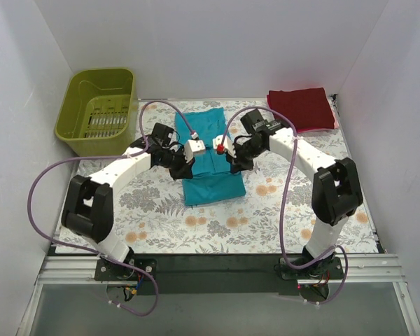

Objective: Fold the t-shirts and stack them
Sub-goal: Fold the tshirt

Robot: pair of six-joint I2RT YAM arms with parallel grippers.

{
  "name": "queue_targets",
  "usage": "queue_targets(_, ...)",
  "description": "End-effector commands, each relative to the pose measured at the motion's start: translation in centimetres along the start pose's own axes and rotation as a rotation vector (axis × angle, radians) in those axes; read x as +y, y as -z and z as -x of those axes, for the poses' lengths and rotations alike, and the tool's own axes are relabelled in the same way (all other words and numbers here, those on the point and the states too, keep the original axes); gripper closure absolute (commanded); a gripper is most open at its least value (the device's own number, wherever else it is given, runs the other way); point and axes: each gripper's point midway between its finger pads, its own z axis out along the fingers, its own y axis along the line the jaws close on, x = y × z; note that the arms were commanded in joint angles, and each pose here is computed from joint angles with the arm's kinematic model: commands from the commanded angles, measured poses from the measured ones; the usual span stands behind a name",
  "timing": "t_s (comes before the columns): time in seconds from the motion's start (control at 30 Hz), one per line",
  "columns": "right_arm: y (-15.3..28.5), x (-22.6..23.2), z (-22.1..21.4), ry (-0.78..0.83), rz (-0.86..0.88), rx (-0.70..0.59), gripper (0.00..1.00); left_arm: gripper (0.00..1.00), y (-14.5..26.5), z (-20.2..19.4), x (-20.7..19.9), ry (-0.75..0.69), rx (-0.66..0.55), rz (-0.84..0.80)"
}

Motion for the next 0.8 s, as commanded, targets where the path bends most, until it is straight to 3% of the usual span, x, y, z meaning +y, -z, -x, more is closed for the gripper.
queue_targets(0.0,1.3,-2.6,0.7,0.049,-0.002,-0.029,0.99,1.0,0.4,2.0,3.3,-0.063,-0.047,0.032)
queue_targets(0.37,0.4,-10.7,-0.7,0.082,-0.018,-0.027,0.99,1.0,-2.1,3.4,13.8,-0.04,-0.038,0.09)
queue_targets(0.77,-1.5,-16.5,-2.0,0.144,-0.069,-0.052,0.99,1.0,-3.4,2.0,16.6,0.007,-0.001,0.107)
